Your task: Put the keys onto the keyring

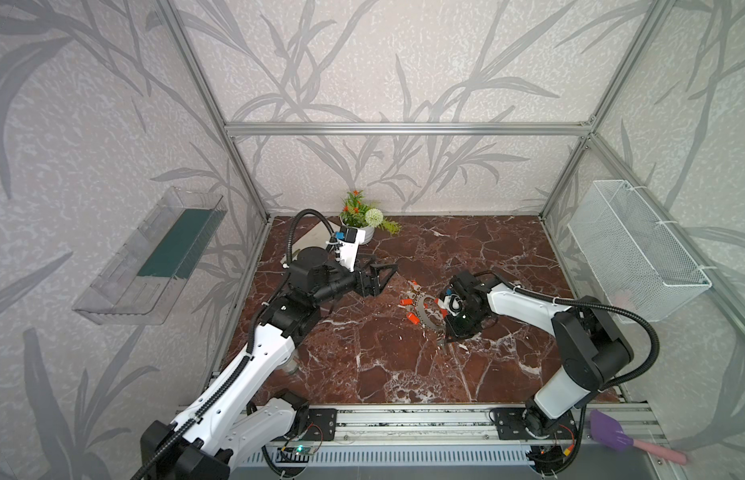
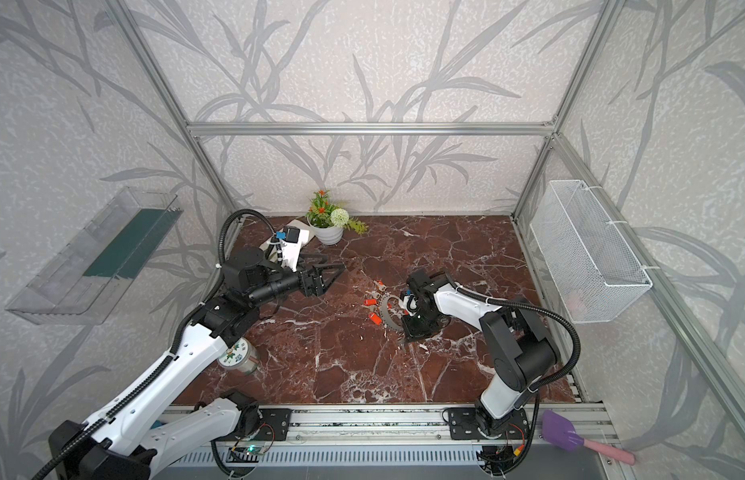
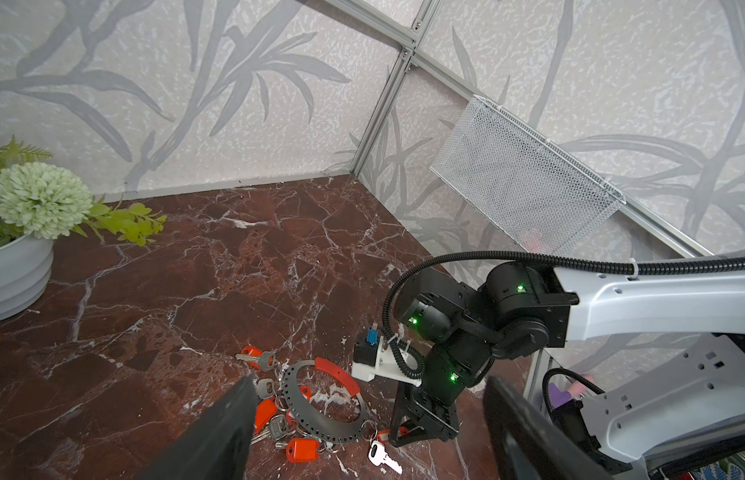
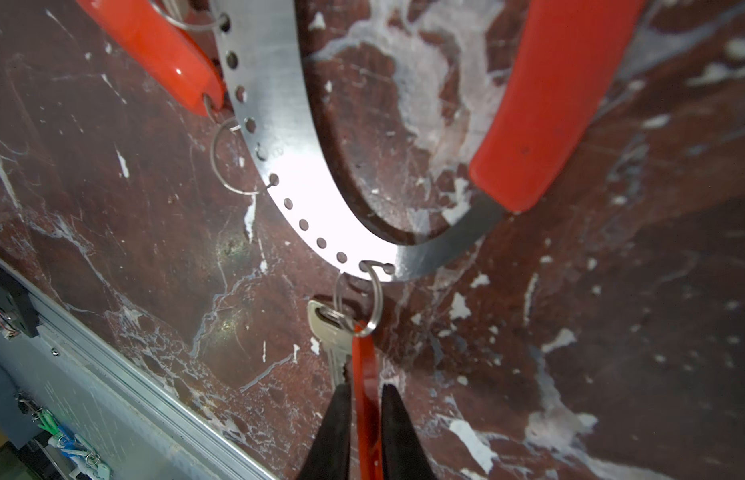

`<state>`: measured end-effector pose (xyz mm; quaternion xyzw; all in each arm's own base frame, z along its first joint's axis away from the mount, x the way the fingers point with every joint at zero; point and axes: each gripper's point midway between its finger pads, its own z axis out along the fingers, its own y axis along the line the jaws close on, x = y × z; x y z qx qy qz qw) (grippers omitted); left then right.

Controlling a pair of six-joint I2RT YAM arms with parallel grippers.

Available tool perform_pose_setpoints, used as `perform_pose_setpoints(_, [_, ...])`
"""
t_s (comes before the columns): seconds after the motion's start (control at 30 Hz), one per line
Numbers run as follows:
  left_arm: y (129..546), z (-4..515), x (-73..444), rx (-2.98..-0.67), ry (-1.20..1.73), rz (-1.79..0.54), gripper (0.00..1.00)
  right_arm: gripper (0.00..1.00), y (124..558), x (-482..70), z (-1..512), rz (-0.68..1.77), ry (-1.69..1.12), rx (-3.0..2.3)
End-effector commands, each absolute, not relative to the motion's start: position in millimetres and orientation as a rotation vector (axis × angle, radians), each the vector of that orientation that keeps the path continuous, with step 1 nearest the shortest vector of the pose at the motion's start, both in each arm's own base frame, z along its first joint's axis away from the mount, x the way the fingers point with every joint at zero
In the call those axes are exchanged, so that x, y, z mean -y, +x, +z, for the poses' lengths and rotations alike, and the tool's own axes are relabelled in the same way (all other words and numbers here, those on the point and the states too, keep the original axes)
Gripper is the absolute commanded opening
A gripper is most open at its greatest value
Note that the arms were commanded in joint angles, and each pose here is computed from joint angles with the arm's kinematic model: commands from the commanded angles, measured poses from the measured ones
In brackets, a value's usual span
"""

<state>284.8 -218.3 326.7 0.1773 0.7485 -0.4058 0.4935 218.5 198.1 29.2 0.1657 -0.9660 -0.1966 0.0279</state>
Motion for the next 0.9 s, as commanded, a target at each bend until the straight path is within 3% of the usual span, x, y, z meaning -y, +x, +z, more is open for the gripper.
perform_pose_setpoints(0.0, [287,336,215,-1.789,0.437,-0.95,0.86,0.22,212,-186,30,-0.542,0.476,2.979])
perform_pose_setpoints(0.27, [300,326,202,-1.831,0.371,-0.832,0.86,0.32,231,-170,59,-0.526,0.43,3.125])
perform_pose_setpoints(0.5, [324,310,173,-1.899,0.219,-0.626,0.93,0.48,259,-139,87,-0.409,0.292,3.382])
perform_pose_setpoints(0.6, [335,300,152,-1.915,0.125,-0.487,0.99,0.58,277,-123,106,-0.371,0.185,3.558])
perform_pose_setpoints(0.63, [339,295,142,-1.922,0.085,-0.427,0.99,0.66,282,-117,113,-0.347,0.137,3.62])
perform_pose_setpoints(0.67, [343,290,131,-1.931,0.039,-0.362,0.99,0.81,287,-110,119,-0.326,0.074,3.69])
perform_pose_setpoints(0.73, [348,277,113,-1.959,-0.024,-0.238,0.99,0.95,296,-101,132,-0.312,0.015,3.81])
perform_pose_setpoints(0.87, [355,243,77,-2.013,-0.107,0.04,0.99,0.99,309,-76,149,-0.153,-0.124,4.034])
